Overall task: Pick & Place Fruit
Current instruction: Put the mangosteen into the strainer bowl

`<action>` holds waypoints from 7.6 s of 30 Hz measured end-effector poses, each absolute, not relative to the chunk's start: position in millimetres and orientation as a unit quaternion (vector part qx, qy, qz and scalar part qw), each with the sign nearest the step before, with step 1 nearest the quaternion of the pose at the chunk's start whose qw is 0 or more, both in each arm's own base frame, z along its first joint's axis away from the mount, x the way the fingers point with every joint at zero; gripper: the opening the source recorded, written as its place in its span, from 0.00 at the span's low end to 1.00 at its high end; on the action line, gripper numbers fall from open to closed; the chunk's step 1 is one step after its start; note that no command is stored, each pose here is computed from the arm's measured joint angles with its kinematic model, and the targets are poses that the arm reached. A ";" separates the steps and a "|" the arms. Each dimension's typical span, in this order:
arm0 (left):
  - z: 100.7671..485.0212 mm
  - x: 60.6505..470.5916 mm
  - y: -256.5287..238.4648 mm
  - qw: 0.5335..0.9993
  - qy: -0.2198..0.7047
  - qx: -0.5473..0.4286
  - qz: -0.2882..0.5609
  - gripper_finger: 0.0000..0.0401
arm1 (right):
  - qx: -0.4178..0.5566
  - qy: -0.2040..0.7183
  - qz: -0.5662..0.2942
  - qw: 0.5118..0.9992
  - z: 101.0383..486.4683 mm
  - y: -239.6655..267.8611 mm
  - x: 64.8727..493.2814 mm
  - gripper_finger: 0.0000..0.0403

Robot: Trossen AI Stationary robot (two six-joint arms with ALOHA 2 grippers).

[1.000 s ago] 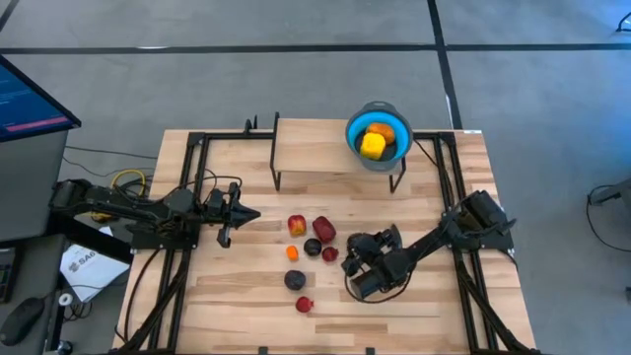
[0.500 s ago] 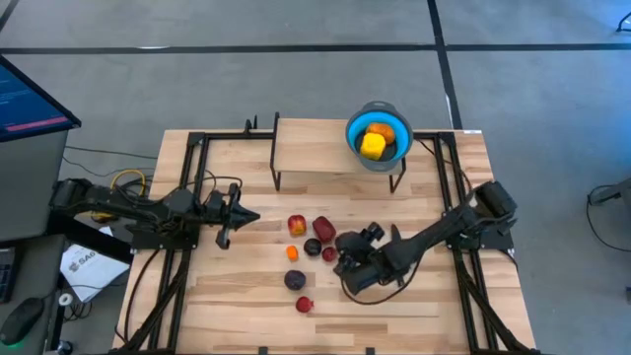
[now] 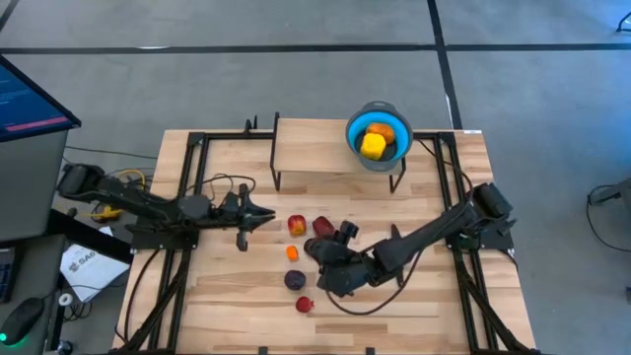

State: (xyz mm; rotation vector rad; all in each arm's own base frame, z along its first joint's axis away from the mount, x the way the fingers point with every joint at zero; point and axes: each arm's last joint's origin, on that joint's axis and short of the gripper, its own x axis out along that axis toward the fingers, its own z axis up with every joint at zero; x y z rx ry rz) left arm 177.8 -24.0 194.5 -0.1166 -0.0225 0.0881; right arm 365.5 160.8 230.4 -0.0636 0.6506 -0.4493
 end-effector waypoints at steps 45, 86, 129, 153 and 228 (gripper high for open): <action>181.1 283.2 -40.3 0.971 0.081 -0.213 -0.066 0.97 | -0.118 0.290 -0.246 0.917 227.1 161.1 384.7 0.60; 181.6 292.1 -33.2 0.969 0.098 -0.211 -0.085 0.64 | -0.124 0.351 -0.234 0.898 216.4 166.5 368.5 0.85; 217.6 288.0 -34.6 0.946 -0.030 -0.269 -0.179 0.64 | -0.257 0.144 -0.330 0.897 232.9 201.9 370.6 0.74; 242.0 267.5 -5.8 0.975 -0.013 -0.148 -0.165 0.86 | -0.116 0.168 -0.247 0.947 212.1 209.6 361.9 0.52; 178.2 207.6 -26.9 0.991 0.112 -0.065 0.012 0.75 | 0.296 0.539 -0.389 0.685 358.8 -173.3 239.4 0.68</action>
